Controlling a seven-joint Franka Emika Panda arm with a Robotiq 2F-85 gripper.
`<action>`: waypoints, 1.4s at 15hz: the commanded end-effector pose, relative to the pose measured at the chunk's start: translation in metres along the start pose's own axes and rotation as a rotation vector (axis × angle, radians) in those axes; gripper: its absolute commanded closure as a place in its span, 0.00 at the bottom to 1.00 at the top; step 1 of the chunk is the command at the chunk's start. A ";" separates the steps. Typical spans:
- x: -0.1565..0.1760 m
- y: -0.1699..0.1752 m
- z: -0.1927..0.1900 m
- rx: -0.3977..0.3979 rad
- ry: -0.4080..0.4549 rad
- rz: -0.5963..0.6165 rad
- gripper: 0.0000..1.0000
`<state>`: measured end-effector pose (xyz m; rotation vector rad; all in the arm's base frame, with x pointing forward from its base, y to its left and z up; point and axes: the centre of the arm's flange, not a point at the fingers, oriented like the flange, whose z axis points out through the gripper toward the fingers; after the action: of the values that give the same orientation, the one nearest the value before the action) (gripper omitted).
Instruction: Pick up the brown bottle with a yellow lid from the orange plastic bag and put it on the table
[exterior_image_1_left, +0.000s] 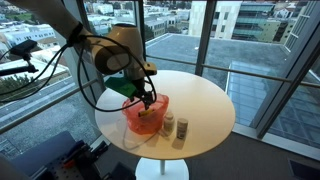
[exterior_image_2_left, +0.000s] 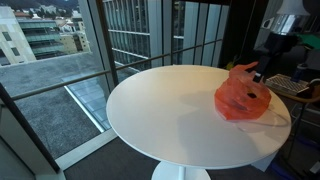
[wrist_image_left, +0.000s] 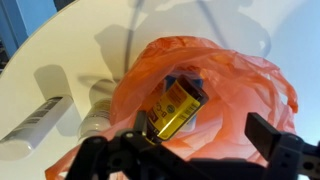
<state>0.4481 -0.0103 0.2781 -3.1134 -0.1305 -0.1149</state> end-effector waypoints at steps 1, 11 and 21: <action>0.014 0.006 0.022 0.018 -0.015 -0.009 0.00; 0.032 0.002 0.038 0.017 -0.048 0.012 0.00; 0.037 -0.001 0.034 -0.016 -0.036 0.129 0.00</action>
<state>0.4829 -0.0072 0.2456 -3.1157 -0.0155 -0.0651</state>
